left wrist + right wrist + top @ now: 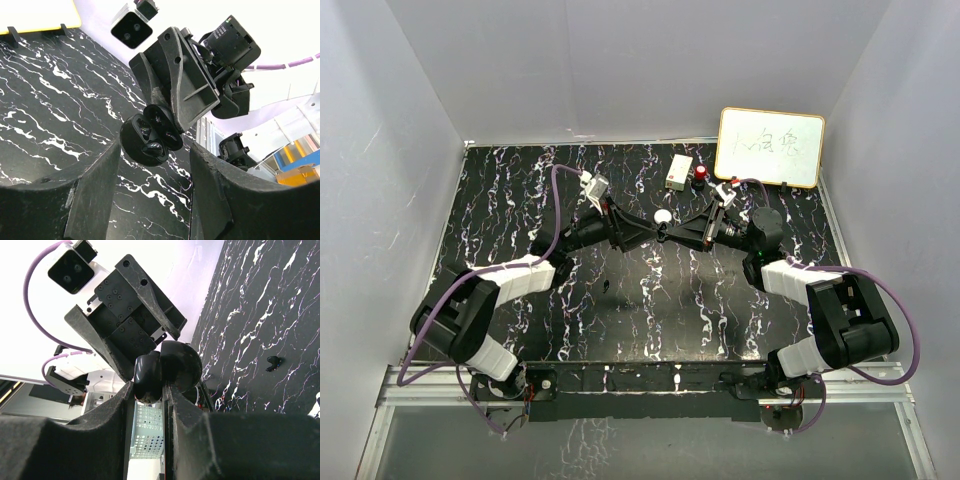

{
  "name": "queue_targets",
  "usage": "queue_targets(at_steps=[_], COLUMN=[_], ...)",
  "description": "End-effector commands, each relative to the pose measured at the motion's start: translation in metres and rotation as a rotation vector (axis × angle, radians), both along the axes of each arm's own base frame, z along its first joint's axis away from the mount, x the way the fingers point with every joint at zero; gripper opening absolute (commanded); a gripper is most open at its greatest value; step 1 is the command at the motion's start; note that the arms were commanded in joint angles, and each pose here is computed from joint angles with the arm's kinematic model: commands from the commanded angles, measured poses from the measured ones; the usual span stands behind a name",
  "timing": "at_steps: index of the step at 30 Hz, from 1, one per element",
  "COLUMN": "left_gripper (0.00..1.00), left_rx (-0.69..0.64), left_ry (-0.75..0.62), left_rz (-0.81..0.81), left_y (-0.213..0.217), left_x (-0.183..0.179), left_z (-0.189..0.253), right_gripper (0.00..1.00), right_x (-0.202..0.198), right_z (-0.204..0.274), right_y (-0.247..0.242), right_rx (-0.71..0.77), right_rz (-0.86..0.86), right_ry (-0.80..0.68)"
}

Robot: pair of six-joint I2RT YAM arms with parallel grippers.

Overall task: Insert the wireless bluetooth earbuds into the charging case
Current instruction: Place the earbud in the charging case.

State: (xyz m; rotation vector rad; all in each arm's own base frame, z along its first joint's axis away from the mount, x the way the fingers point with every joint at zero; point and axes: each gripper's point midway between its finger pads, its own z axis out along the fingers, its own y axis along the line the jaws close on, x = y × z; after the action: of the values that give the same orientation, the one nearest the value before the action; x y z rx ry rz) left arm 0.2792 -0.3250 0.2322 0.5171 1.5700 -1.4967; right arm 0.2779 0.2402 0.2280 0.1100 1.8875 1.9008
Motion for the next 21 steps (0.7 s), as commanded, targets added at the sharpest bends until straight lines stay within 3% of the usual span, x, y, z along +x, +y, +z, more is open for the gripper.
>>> queue_targets(at_steps=[1, 21], left_gripper=[0.56, 0.56], left_rx=[-0.016, -0.045], left_ry=[-0.060, -0.062], left_rz=[-0.001, -0.035], left_y=[-0.004, -0.004], left_x=[0.005, -0.006], left_z=[0.019, 0.028], right_gripper=[0.00, 0.00], right_x=[-0.003, 0.000], right_z=[0.012, 0.010], right_y=[0.001, 0.002], right_rx=[0.018, 0.021], right_rz=[0.008, 0.005], right_ry=[-0.081, -0.074])
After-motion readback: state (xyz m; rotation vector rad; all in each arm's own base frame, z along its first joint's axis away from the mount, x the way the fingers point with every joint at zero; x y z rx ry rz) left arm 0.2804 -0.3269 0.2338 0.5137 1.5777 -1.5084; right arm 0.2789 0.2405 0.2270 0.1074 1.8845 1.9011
